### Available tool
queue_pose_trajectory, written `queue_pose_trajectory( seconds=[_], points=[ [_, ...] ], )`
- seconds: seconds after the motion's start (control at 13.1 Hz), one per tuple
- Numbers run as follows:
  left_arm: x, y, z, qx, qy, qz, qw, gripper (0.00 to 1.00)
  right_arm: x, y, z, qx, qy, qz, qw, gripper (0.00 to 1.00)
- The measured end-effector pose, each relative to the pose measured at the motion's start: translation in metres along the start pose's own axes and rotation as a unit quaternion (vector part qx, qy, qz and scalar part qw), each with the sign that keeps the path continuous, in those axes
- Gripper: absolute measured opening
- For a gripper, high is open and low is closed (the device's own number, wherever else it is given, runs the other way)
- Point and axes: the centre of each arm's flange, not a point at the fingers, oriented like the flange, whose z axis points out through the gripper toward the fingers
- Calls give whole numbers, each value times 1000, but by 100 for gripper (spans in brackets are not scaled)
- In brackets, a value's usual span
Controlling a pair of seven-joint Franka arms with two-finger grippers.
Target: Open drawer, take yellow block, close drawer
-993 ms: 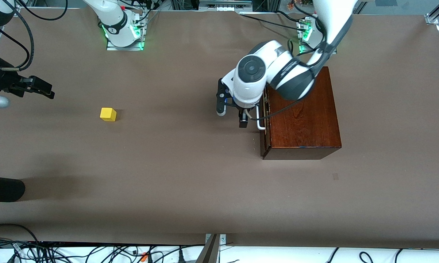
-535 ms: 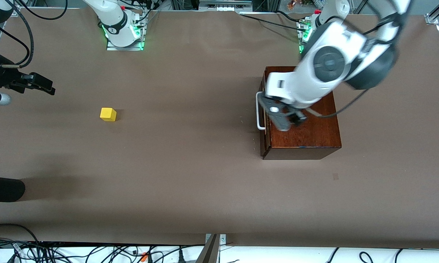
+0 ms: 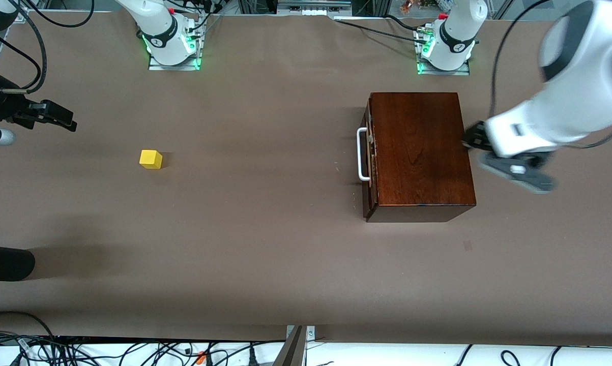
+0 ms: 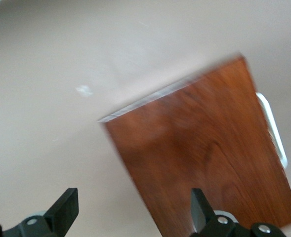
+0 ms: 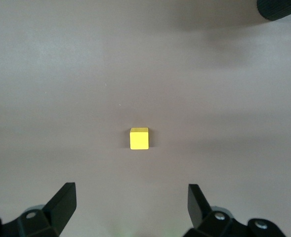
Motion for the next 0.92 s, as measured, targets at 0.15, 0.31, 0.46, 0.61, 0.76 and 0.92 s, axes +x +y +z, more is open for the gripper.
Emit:
queue_pose_trajectory(
  seconds=[0.15,0.31,0.46,0.61,0.76,0.92],
  points=[
    [-23,-32,-13,13,21,-92,995,100,0,0,0,0,0,0,1000,100],
    [-52,-49,-22,19,24,-131,991,100,-1,0,-1,0,1,0,1000,100],
    [-74,-53,-26,21,23,-142,989,100,-1,0,-1,0,1,0,1000,100],
    [-87,-55,-25,21,19,-149,989,100,-1,0,-2,0,1,0,1000,100],
    [-87,-55,-22,20,15,-149,989,100,-1,0,-2,0,2,0,1000,100],
    [-84,-50,-23,21,16,-146,989,100,-1,0,-2,0,2,1,1000,100]
  ],
)
